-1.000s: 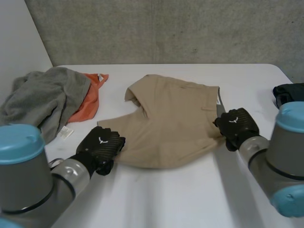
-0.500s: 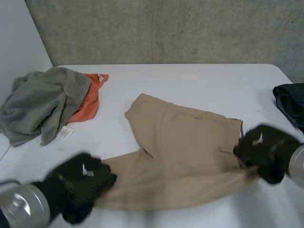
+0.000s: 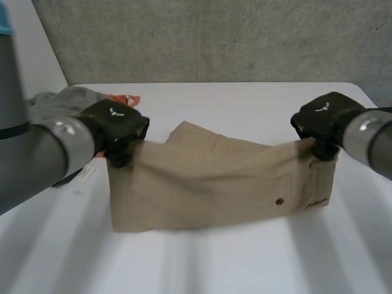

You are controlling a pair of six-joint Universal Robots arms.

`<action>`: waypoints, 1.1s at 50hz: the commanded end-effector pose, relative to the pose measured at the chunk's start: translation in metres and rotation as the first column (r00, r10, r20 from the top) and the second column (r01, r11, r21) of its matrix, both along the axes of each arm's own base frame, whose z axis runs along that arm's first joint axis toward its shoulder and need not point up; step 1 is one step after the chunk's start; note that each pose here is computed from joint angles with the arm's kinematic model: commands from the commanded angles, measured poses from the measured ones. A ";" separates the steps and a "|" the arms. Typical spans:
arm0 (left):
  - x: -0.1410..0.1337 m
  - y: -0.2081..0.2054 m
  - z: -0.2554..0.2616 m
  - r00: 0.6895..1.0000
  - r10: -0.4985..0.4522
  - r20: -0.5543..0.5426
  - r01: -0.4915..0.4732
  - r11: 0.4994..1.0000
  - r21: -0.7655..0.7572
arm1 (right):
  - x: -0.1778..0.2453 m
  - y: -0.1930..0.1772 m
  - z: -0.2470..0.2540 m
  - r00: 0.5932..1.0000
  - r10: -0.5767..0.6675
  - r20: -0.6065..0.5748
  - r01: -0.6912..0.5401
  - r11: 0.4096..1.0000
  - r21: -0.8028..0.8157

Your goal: Fold the laundry.

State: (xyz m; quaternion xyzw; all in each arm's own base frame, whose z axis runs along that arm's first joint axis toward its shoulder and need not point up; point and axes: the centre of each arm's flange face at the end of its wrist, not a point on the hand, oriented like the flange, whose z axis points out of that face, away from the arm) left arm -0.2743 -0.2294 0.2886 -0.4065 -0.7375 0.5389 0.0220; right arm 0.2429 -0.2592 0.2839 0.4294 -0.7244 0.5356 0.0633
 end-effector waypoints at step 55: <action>0.031 0.067 -0.095 0.999 0.024 -0.028 -0.022 0.996 0.092 | -0.020 0.024 -0.101 0.999 0.025 -0.047 -0.023 0.998 0.054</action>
